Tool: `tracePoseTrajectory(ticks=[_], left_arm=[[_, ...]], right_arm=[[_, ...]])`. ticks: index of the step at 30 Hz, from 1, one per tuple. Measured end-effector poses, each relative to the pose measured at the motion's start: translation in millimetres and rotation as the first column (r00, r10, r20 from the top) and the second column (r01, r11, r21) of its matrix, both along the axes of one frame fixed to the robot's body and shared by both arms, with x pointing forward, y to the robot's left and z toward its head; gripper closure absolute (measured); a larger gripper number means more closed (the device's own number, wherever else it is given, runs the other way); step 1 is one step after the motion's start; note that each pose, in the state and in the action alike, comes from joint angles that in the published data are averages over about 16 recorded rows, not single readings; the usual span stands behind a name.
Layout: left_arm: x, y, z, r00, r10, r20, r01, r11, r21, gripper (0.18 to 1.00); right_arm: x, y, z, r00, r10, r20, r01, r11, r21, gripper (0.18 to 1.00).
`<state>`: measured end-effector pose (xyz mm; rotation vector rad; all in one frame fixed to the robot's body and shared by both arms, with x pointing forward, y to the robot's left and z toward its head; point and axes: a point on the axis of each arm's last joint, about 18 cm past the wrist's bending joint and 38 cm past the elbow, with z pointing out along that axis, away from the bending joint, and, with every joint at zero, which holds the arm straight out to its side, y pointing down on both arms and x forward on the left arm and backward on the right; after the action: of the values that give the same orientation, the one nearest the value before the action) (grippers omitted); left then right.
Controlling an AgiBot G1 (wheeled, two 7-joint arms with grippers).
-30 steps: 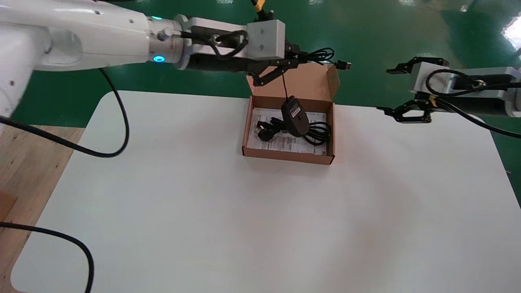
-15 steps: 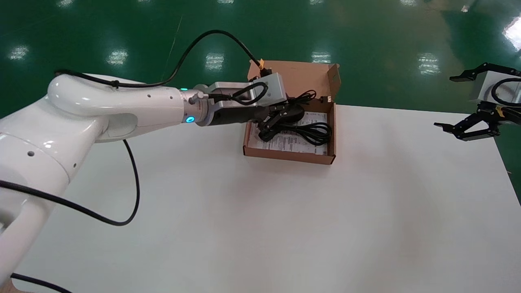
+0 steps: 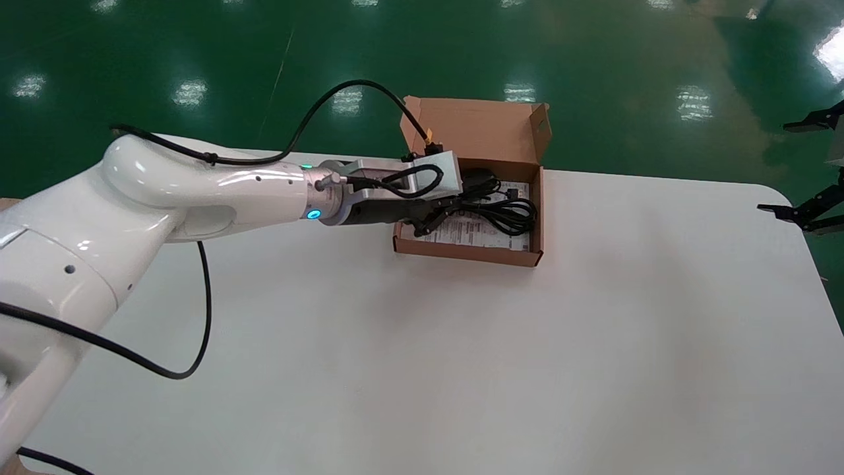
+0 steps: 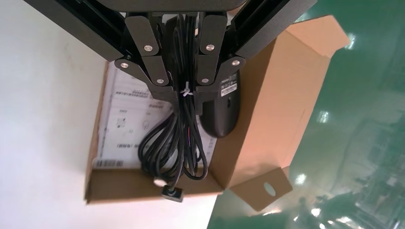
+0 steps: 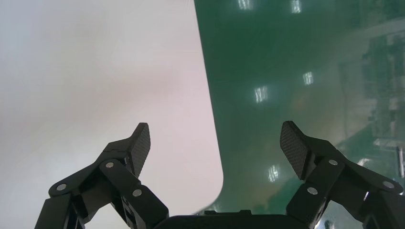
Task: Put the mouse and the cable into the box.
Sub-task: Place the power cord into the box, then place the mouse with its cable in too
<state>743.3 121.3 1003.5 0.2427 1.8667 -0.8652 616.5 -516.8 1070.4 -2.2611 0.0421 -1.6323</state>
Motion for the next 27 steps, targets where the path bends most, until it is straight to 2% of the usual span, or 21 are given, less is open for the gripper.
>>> tracePoseTrajectory(ticks=[8, 17, 27], left_arm=[[4, -5, -3, 0.999, 0.028, 0.027, -0.029, 0.999, 0.024, 0.959], [5, -9, -7, 0.998, 0.039, 0.044, -0.041, 0.998, 0.044, 0.950], [5, -9, -8, 0.998, 0.041, 0.045, -0.043, 0.998, 0.043, 0.876]], right_arm=[[-17, -9, 4, 0.999, -0.001, -0.038, 0.001, 1.000, -0.007, 0.179], [-24, -4, 0, 0.996, 0.035, -0.076, -0.034, 0.999, 0.010, 0.179], [-24, -1, -2, 0.995, 0.048, -0.083, -0.046, 0.999, 0.017, 0.179]])
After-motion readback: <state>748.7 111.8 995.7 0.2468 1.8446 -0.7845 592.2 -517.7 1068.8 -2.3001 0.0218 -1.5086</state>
